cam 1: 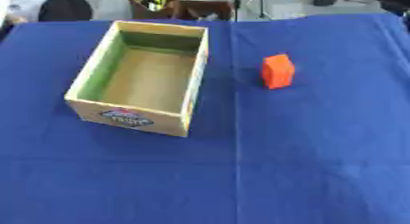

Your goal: Pick up objects on the table and place them in the box.

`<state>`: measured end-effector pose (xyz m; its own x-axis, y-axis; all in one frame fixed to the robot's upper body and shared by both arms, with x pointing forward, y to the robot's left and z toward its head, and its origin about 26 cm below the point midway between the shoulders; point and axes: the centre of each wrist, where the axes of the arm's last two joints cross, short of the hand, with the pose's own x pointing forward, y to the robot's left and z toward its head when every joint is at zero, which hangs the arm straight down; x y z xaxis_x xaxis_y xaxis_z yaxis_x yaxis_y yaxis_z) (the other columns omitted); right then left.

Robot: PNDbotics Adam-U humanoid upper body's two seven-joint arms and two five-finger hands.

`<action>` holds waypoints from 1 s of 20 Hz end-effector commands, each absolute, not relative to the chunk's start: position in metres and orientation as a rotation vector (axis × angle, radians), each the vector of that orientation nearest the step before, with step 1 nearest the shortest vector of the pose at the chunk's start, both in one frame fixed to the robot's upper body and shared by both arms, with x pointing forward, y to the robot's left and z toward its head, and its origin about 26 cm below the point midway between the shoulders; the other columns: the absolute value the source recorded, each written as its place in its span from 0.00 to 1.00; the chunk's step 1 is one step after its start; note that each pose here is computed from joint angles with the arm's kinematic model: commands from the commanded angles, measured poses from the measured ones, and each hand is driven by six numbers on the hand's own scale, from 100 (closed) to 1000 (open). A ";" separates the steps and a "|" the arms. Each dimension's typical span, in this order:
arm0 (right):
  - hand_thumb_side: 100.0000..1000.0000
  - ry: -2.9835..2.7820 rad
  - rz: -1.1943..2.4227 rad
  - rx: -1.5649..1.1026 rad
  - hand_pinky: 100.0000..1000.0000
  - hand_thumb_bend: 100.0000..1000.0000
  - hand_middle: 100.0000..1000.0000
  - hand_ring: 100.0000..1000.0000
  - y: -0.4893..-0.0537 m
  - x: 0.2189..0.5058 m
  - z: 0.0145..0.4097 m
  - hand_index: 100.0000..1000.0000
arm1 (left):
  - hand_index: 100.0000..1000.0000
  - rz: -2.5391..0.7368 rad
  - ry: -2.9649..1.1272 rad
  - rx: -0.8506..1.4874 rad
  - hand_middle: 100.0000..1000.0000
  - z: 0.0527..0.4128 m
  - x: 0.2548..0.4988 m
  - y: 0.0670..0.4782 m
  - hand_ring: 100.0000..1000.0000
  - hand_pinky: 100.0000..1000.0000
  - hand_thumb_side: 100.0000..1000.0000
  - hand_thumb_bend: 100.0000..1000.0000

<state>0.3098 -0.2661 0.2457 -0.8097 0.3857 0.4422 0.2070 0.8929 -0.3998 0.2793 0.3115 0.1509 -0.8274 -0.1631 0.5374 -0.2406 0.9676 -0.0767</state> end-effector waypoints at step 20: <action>1.00 -2.375 1.073 -0.682 0.86 0.28 0.79 0.84 -0.232 0.335 0.319 0.91 | 0.74 0.164 -2.561 0.267 0.53 0.153 0.276 0.311 0.59 0.43 0.90 0.29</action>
